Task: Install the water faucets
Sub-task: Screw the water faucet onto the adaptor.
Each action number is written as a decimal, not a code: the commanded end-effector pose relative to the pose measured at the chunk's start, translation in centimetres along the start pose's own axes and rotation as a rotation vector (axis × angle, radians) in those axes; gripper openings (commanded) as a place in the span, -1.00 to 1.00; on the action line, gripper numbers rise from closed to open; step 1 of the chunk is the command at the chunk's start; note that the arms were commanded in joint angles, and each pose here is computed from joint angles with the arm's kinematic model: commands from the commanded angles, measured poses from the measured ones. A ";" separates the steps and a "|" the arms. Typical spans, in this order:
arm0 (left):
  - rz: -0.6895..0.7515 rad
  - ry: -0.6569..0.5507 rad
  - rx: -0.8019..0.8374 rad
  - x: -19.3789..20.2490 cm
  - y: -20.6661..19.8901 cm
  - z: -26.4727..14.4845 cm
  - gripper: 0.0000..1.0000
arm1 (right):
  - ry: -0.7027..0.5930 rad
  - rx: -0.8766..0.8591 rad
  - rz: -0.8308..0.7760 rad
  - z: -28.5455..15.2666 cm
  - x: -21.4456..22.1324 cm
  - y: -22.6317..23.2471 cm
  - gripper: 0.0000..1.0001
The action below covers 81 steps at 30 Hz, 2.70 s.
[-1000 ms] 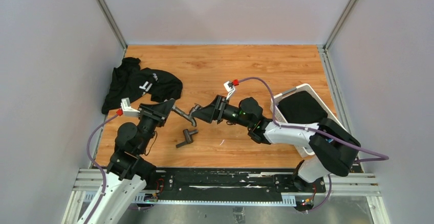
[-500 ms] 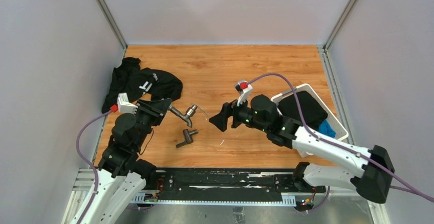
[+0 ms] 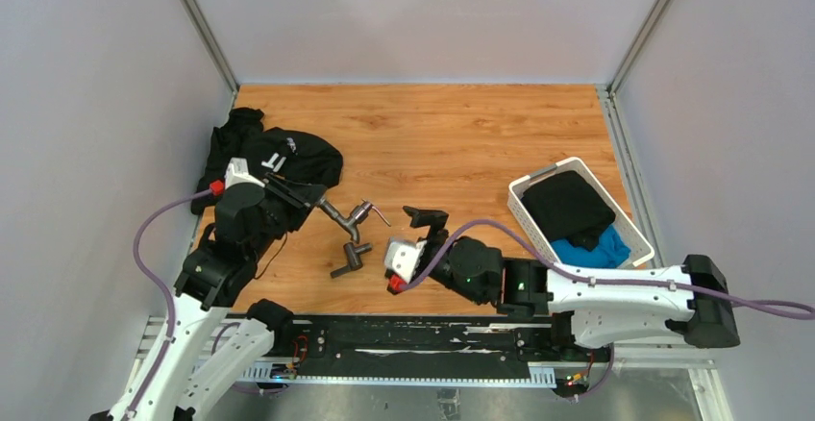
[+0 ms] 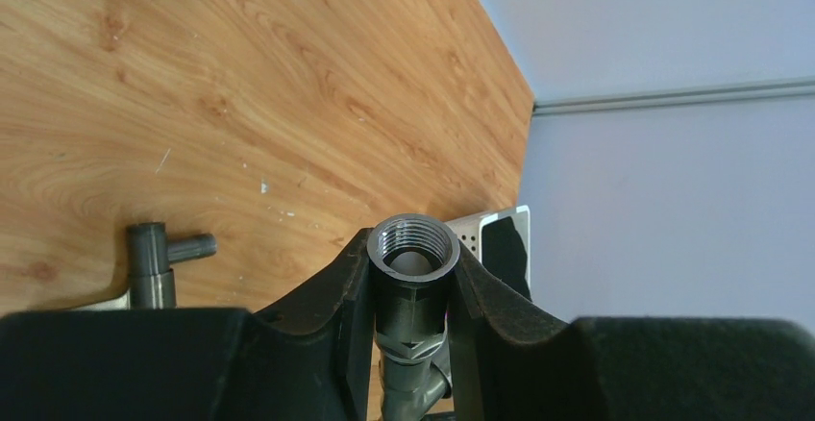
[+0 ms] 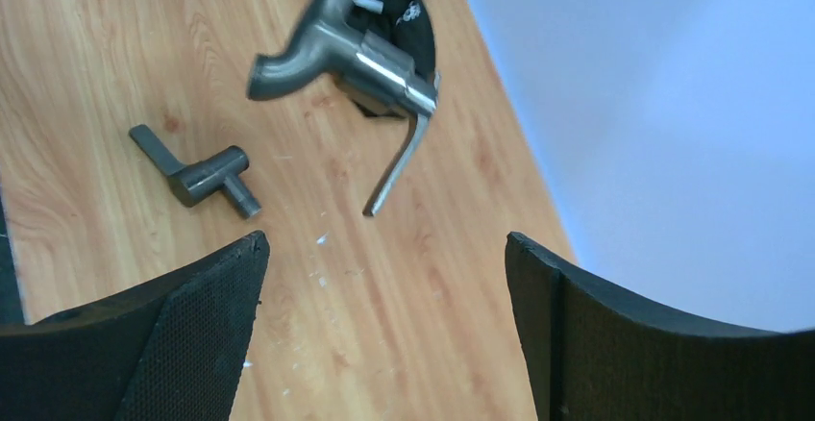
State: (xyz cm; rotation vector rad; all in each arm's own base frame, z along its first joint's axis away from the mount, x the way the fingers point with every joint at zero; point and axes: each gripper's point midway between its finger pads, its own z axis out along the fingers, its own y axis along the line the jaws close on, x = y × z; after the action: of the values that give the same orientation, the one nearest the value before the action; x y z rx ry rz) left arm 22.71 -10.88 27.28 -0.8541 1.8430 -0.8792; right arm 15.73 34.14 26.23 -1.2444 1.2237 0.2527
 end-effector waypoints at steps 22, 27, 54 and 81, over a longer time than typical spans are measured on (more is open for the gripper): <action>-0.031 0.127 0.015 1.8 -1.5 -0.5 -1.00 | -0.072 0.574 -0.760 6.5 -4.6 0.9 0.64; -0.033 0.127 0.019 1.8 -1.6 -0.5 -1.00 | -0.072 0.569 -0.741 6.6 -4.6 0.4 0.19; -0.025 0.083 0.289 2.0 -4.1 -0.2 -1.00 | -0.260 0.087 0.330 5.5 -6.9 2.4 -1.00; 0.006 0.030 0.360 1.9 -4.0 0.8 -1.00 | -0.430 -0.341 1.436 1.5 -9.3 -2.4 -1.00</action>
State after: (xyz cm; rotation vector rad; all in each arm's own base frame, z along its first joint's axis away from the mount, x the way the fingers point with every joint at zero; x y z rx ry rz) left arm 21.92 -16.53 31.67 -0.6174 1.6490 -1.3750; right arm 15.17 40.24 28.87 -0.4528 1.6377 1.4720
